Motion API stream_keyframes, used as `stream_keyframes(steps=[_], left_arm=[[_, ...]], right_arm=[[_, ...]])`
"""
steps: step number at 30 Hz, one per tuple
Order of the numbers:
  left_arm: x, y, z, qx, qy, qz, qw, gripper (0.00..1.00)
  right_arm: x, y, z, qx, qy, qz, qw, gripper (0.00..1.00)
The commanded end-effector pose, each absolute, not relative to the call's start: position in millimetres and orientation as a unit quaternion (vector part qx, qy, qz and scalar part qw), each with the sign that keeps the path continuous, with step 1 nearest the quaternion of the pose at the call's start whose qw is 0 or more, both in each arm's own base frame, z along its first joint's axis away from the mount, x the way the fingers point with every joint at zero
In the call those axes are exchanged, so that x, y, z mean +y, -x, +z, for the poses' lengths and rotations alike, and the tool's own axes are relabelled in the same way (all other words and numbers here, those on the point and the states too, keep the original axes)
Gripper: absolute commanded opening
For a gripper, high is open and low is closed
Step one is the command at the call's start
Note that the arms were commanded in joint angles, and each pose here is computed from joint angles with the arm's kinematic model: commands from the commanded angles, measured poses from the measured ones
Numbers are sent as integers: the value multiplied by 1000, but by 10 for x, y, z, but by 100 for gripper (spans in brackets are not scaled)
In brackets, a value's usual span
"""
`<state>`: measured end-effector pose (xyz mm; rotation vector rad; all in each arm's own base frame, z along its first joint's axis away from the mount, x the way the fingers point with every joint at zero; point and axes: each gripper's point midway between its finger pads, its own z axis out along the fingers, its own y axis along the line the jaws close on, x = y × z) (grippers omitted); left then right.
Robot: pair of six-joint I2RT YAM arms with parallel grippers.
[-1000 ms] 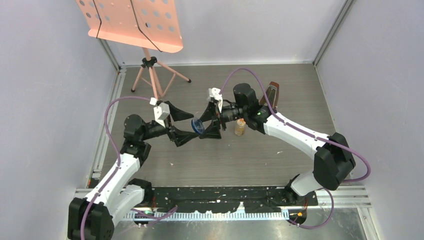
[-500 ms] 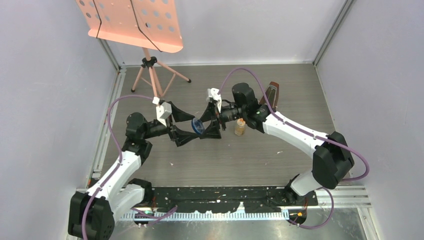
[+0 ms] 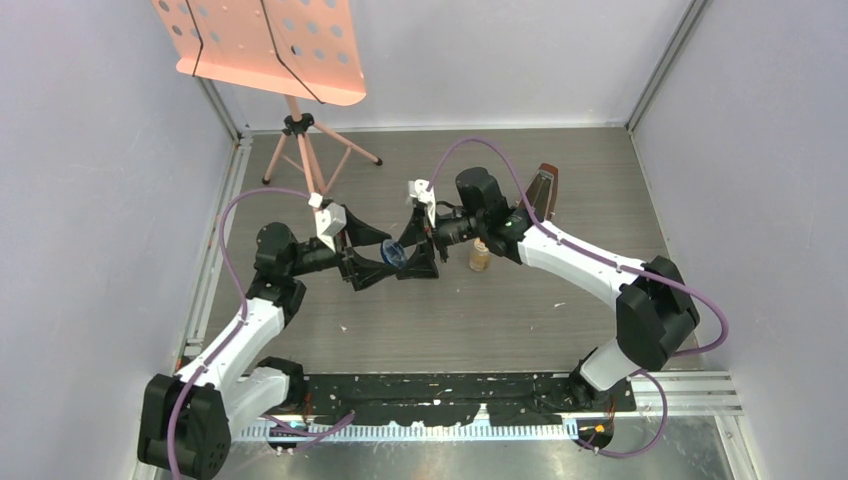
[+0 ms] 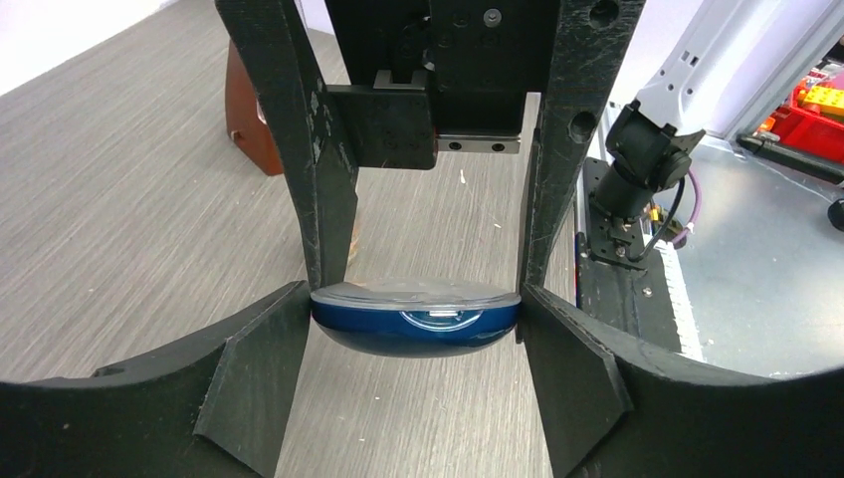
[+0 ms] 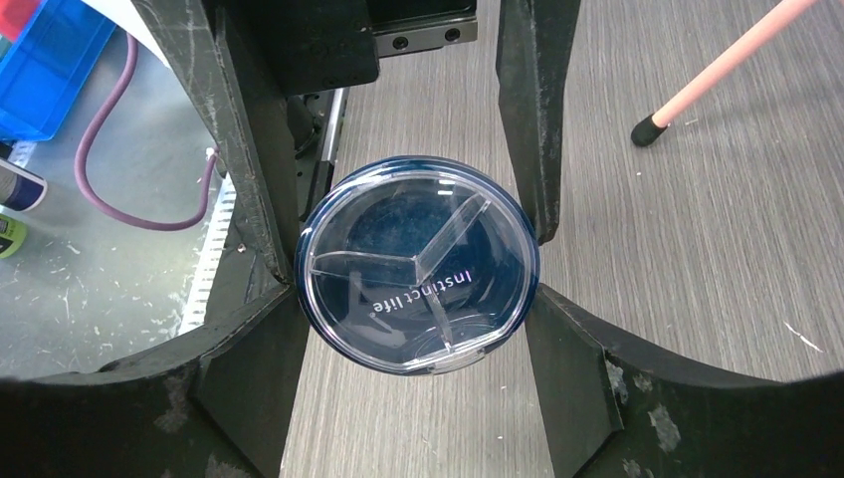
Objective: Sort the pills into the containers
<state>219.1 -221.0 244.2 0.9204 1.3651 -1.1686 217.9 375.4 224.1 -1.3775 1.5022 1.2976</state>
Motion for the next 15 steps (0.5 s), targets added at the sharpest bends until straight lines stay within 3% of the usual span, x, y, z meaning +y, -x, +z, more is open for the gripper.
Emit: stream_keyframes(steps=[1, 10, 15], left_arm=[[-2191, -2173, 2354, 577, -396, -475, 534, 81], [-2138, -2043, 2254, 584, -428, -467, 507, 81], [-2157, -2129, 2391, 570, -419, -468, 529, 81]], right_arm=[[3877, -2241, 2598, 538, 543, 502, 405, 68], [3870, -2200, 2541, 533, 548, 508, 396, 68], [3881, -2178, 2506, 533, 551, 513, 387, 68]])
